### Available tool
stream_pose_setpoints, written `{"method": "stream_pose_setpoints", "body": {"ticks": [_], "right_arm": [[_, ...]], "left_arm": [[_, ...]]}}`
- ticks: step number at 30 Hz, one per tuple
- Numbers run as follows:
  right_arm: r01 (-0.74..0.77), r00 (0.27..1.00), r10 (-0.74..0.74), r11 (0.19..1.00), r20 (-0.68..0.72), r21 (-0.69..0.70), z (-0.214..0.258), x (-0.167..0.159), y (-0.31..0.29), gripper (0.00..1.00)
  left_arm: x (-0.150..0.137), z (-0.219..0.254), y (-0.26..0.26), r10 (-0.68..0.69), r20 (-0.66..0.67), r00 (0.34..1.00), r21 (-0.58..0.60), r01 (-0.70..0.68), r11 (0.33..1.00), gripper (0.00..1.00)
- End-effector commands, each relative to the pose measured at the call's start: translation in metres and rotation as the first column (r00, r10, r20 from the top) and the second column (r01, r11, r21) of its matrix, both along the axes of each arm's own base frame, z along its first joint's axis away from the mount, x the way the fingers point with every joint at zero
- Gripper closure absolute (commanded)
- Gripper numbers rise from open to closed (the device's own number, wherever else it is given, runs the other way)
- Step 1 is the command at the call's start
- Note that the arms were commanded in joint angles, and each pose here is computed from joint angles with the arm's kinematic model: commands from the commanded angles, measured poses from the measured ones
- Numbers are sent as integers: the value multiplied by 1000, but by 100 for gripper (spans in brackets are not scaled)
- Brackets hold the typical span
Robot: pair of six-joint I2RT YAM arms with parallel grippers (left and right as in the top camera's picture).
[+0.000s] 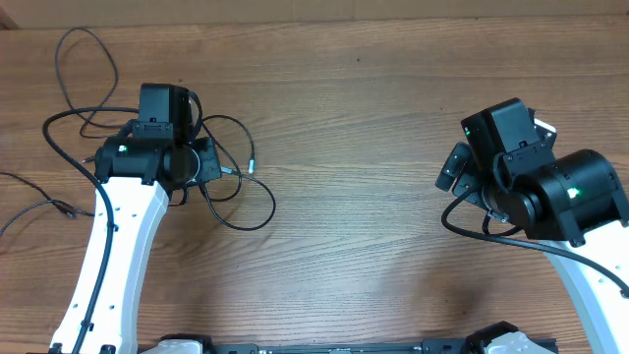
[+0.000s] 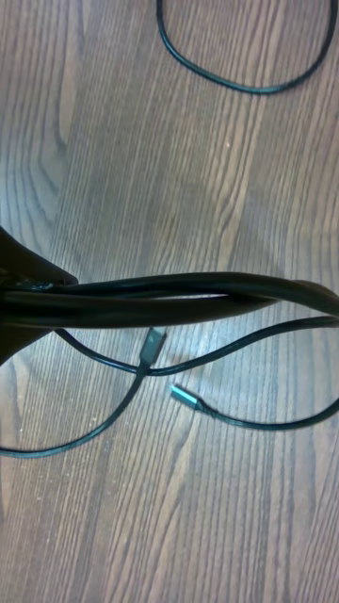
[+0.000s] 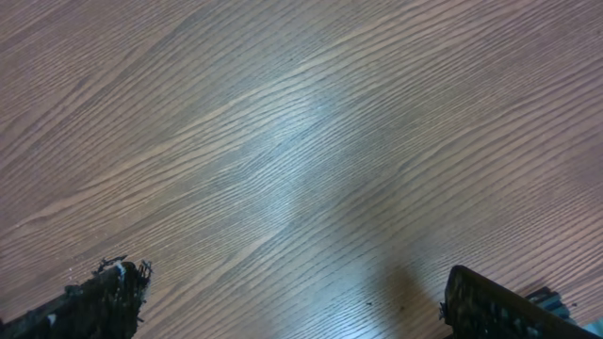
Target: Untangle cables
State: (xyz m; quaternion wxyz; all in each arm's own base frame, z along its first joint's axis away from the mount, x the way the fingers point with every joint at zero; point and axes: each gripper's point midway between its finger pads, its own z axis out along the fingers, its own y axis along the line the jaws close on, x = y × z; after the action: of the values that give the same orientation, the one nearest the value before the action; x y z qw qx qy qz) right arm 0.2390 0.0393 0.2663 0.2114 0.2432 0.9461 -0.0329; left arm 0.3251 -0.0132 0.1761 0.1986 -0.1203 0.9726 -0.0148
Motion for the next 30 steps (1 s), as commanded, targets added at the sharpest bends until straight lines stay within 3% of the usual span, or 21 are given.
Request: {"method": "stream_pose_setpoints", "body": {"ticks": [1, 4, 12, 15, 20, 22, 27, 28, 29, 30], "right_arm": [[3, 1000, -3, 1000, 7, 1, 1, 0, -1, 0], [3, 1000, -3, 1000, 7, 2, 1, 0, -1, 0], [3, 1000, -3, 1000, 7, 2, 1, 0, -1, 0], [3, 1000, -3, 1000, 7, 2, 1, 0, -1, 0], [3, 1000, -3, 1000, 7, 2, 1, 0, -1, 0], [3, 1000, -3, 1000, 7, 1, 1, 0, -1, 0], [3, 1000, -3, 1000, 7, 2, 1, 0, -1, 0], [3, 1000, -3, 1000, 7, 1, 1, 0, -1, 0], [3, 1000, -3, 1000, 7, 1, 1, 0, -1, 0], [3, 1000, -3, 1000, 7, 2, 1, 0, -1, 0]], "left_arm": [[0, 8, 28, 150, 35, 988, 98, -153, 983, 96], [-6, 6, 35, 209, 26, 978, 121, -210, 970, 96], [-27, -22, 56, 569, -23, 822, 83, -566, 820, 95], [-28, -40, 61, 621, -20, 784, 64, -618, 783, 96], [-22, -74, 50, 608, -36, 793, -14, -609, 793, 95], [-22, -86, 48, 606, -34, 794, -28, -607, 794, 90], [-36, -107, 51, 599, -54, 799, 12, -599, 801, 72], [-38, -107, 54, 594, -50, 803, 33, -593, 805, 59], [-39, -105, 59, 588, -36, 808, 69, -585, 808, 24], [-39, -104, 62, 587, -27, 809, 86, -583, 808, 8]]}}
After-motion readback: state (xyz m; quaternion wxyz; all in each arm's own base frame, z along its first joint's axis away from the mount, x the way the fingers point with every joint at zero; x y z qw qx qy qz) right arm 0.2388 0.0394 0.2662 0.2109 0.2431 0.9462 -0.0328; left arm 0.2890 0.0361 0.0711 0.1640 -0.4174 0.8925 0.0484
